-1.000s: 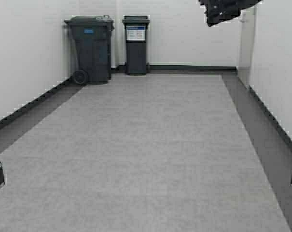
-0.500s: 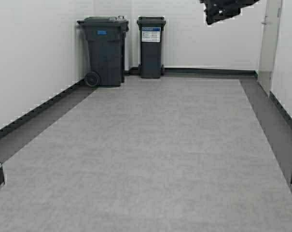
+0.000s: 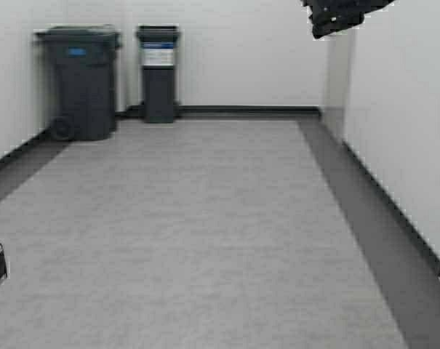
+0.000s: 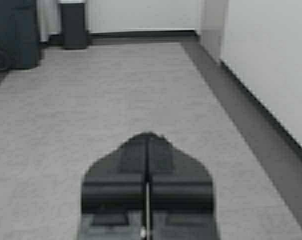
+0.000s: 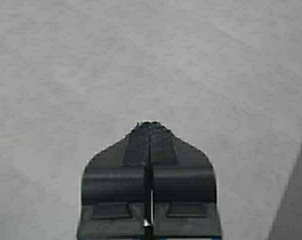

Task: Navigate to elevator, push the call button, then enter the elevator

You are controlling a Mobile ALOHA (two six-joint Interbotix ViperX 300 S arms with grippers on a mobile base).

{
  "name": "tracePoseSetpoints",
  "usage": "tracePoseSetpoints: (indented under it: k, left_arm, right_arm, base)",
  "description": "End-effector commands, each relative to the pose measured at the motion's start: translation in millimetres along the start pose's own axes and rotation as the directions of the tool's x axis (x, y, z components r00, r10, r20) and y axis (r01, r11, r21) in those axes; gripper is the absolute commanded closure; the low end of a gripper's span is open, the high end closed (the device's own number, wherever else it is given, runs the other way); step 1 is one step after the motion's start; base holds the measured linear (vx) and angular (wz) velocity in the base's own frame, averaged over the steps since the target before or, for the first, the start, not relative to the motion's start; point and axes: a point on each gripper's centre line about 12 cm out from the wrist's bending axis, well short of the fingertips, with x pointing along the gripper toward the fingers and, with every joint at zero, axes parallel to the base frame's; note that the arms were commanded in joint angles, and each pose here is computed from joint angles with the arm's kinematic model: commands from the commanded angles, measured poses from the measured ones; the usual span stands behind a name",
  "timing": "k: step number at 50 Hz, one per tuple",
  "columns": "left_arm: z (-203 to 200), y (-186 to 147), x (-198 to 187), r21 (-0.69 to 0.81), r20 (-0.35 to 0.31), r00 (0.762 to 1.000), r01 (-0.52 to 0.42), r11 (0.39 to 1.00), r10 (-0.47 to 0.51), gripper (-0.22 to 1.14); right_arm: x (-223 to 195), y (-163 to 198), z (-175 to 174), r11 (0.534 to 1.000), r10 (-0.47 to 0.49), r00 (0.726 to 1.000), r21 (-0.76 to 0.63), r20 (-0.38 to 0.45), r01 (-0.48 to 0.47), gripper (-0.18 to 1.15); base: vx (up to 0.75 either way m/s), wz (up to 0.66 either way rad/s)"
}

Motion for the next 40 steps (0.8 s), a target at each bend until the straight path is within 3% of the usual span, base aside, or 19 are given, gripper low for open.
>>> tracePoseSetpoints:
  k: [1,10,19,40]
  left_arm:
    - [2,0,3,-0.001,0.008,1.0,-0.001,1.0,0.001,0.89]
    - [8,0,5,0.001,0.035,0.999,0.001,1.0,-0.001,0.89]
    - [-4,0,3,0.007,0.003,1.0,-0.001,1.0,0.001,0.89]
    - [1,0,7,0.002,0.014,1.0,0.001,1.0,-0.001,0.89]
  right_arm:
    - [-1,1,3,1.0,0.006,1.0,0.003,0.013,-0.006,0.91]
    - [3,1,4,1.0,0.006,1.0,0.003,0.01,-0.006,0.91]
    - [5,4,0,1.0,0.016,1.0,0.005,-0.002,-0.016,0.91]
    - [9,6,-1,1.0,0.023,1.0,0.003,-0.007,-0.023,0.91]
  base:
    - [0.48,-0.35]
    - [0.47,-0.33]
    - [0.49,-0.36]
    - [0.49,-0.45]
